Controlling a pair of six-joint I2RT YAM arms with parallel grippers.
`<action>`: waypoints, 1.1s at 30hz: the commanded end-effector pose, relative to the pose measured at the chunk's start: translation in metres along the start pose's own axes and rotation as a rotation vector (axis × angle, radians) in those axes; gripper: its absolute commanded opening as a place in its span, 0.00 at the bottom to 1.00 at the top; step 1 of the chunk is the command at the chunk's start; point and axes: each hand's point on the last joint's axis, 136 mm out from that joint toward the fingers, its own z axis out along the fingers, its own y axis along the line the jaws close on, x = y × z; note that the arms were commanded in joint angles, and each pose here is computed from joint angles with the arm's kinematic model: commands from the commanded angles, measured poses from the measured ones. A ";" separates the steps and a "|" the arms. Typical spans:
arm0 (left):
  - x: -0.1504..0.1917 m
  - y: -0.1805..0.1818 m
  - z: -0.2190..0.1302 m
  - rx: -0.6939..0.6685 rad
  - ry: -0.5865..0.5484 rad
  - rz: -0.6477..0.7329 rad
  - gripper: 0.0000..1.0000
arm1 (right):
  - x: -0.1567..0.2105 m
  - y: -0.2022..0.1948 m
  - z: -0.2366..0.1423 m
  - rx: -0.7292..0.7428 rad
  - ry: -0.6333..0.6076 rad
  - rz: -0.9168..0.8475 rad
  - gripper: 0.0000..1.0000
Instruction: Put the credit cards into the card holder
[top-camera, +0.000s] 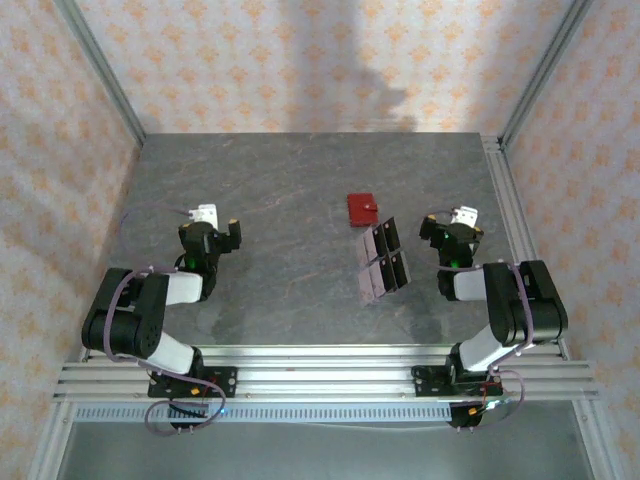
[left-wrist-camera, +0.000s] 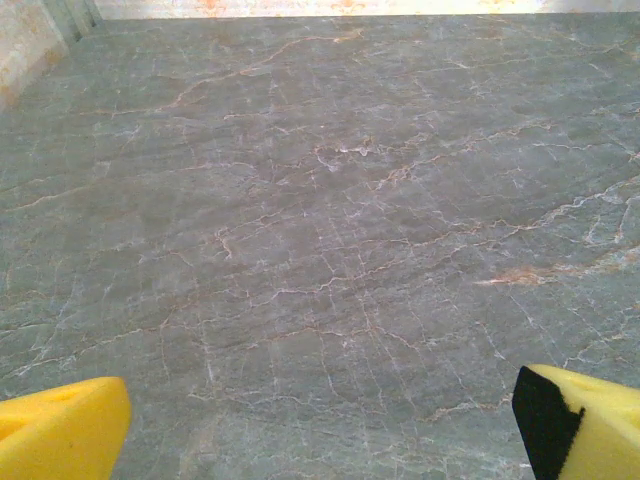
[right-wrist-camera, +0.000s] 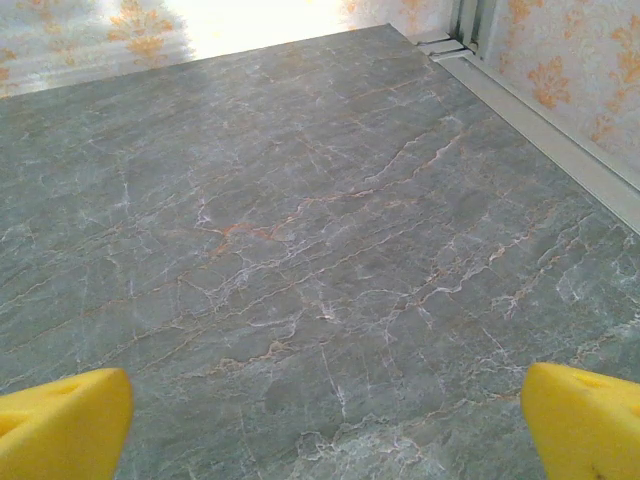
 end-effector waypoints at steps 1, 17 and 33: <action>-0.010 -0.002 0.000 0.012 -0.026 0.014 1.00 | -0.007 0.001 0.002 -0.008 -0.016 -0.002 0.99; -0.010 0.002 0.005 0.024 -0.002 -0.010 1.00 | -0.010 -0.012 0.000 0.066 -0.041 0.033 0.99; -0.032 -0.007 0.004 0.062 0.070 0.027 1.00 | -0.038 -0.027 -0.038 0.124 -0.171 0.081 0.99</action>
